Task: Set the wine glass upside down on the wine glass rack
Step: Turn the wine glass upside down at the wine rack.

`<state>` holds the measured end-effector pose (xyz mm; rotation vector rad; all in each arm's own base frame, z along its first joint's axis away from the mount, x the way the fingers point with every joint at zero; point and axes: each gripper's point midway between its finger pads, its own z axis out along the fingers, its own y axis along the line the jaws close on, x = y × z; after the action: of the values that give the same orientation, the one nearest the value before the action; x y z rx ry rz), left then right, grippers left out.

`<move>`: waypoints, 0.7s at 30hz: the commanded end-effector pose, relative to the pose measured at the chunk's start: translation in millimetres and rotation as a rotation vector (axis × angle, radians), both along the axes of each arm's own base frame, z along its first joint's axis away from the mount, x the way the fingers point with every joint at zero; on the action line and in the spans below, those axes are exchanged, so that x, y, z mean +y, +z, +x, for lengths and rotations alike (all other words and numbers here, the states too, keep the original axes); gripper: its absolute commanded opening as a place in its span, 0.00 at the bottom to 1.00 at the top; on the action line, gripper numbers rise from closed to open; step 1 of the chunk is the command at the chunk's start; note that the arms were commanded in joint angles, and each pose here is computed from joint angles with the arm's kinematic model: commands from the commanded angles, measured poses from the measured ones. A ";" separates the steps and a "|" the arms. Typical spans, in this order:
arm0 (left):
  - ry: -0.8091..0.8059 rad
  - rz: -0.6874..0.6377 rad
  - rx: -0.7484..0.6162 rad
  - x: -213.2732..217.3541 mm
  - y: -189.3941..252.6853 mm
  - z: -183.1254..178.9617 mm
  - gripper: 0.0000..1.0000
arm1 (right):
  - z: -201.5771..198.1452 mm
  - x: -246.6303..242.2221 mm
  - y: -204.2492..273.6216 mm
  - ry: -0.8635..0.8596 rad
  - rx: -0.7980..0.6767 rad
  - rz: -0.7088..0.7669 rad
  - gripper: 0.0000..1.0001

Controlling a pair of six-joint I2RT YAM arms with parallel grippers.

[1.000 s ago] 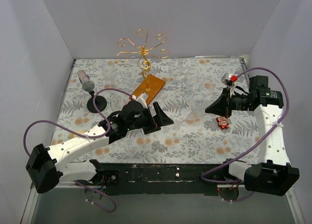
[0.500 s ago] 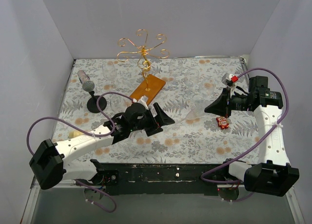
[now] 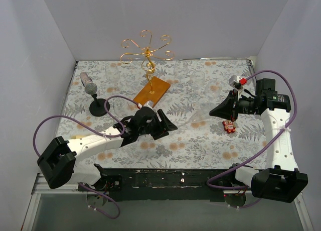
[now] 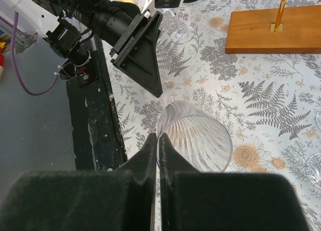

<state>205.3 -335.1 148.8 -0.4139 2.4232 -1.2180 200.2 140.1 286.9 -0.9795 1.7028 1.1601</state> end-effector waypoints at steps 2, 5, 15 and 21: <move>0.012 -0.004 -0.045 -2.5 7.0 7.0 0.52 | -7.6 5.2 14.6 0.029 -0.048 0.047 0.01; 0.016 -0.008 -0.051 -2.7 8.4 8.2 0.45 | -7.7 5.6 14.7 0.031 -0.045 0.052 0.01; 0.006 -0.022 -0.054 -4.2 5.9 6.7 0.27 | -9.3 6.7 17.6 0.037 -0.045 0.066 0.01; -0.006 -0.030 -0.058 -6.1 7.1 5.9 0.03 | -9.3 6.9 18.2 0.038 -0.044 0.069 0.01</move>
<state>212.4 -341.7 156.5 -0.3979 2.3705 -1.2555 197.8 142.7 291.5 -0.9789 1.6715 1.1864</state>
